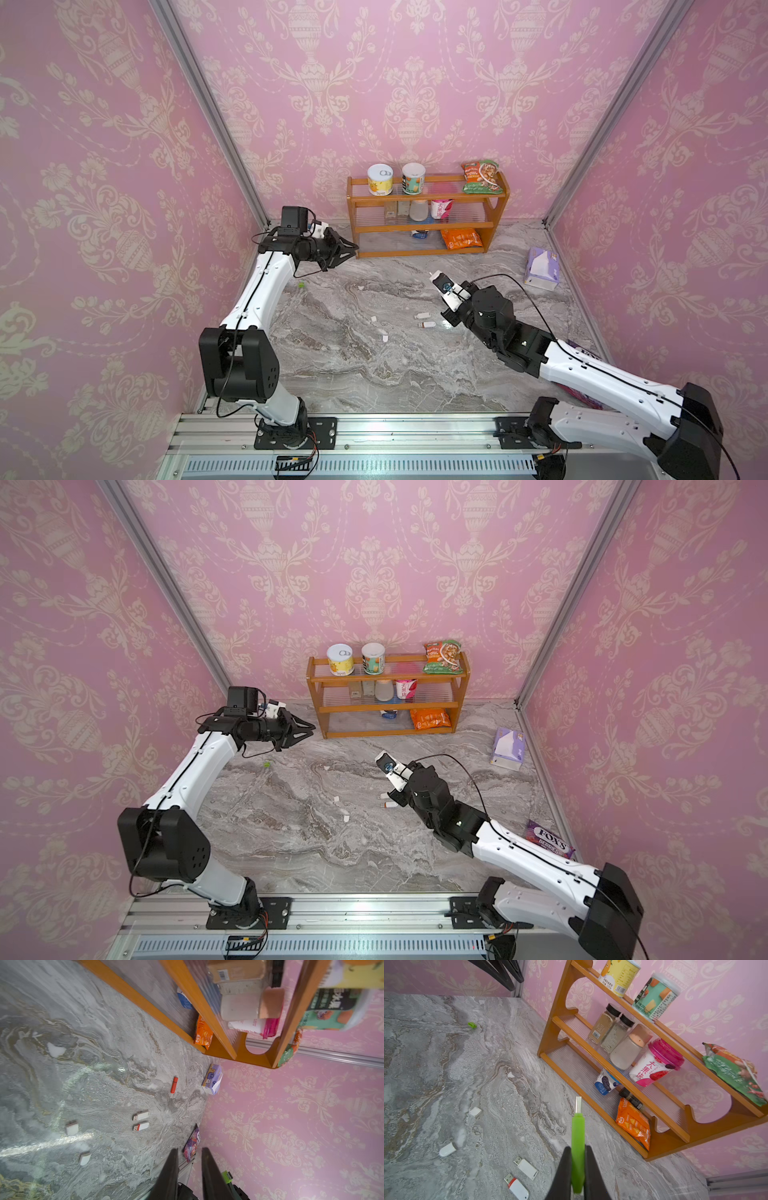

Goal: Close the usb drive cover
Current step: Pick up the cover from the center of the board.

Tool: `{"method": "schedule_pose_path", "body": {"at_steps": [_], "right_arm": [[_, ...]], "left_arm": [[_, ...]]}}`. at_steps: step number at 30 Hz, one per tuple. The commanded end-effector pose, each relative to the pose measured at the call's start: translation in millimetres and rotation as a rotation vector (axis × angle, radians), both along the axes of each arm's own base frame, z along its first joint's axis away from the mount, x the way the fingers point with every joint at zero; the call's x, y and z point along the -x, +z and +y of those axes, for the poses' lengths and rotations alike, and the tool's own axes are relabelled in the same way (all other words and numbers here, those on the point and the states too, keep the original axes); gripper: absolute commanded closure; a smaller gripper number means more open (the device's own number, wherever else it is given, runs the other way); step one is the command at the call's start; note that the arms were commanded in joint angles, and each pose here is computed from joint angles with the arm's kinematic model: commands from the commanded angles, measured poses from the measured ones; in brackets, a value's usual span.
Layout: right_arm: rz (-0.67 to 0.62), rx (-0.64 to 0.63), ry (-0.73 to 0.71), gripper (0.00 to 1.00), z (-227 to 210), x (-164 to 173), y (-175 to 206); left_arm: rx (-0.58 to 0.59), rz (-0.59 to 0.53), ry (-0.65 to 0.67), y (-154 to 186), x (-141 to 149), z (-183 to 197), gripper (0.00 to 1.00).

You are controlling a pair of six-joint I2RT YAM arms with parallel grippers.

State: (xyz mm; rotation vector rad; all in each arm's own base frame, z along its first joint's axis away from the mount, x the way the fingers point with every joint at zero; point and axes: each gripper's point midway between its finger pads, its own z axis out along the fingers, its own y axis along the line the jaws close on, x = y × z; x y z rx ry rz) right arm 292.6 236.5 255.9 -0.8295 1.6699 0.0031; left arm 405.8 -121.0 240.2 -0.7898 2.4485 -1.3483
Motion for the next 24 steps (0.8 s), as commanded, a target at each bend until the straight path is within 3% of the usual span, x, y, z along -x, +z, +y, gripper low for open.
{"method": "schedule_pose_path", "body": {"at_steps": [1,3,9,12,14,18,24], "right_arm": [[0.129,-0.066,0.026,1.0,13.6,-3.6,-15.1],[0.206,-0.103,0.022,1.0,17.1,-10.9,-25.3],[0.313,-0.177,0.042,1.0,33.8,-22.1,-42.8],[0.338,-0.183,0.055,1.0,41.2,-28.1,-51.8],[0.358,-0.182,0.066,1.0,47.2,-32.1,-57.3],[0.407,-0.196,0.108,1.0,60.3,-38.8,-63.1],[0.47,-0.214,0.149,1.0,74.9,-45.6,-67.4]], "left_arm": [[-0.073,0.174,0.052,-64.1,5.5,30.4,0.74],[-0.133,0.209,0.088,-78.1,2.3,48.2,0.7],[-0.503,0.247,0.286,-79.6,9.9,135.9,0.51],[-0.575,0.259,0.373,-72.0,21.6,175.5,0.48],[-0.619,0.268,0.404,-68.3,29.5,194.1,0.4],[-0.774,0.354,0.43,-70.0,51.3,231.9,0.38],[-0.834,0.432,0.478,-84.9,70.1,268.0,0.37]]}}
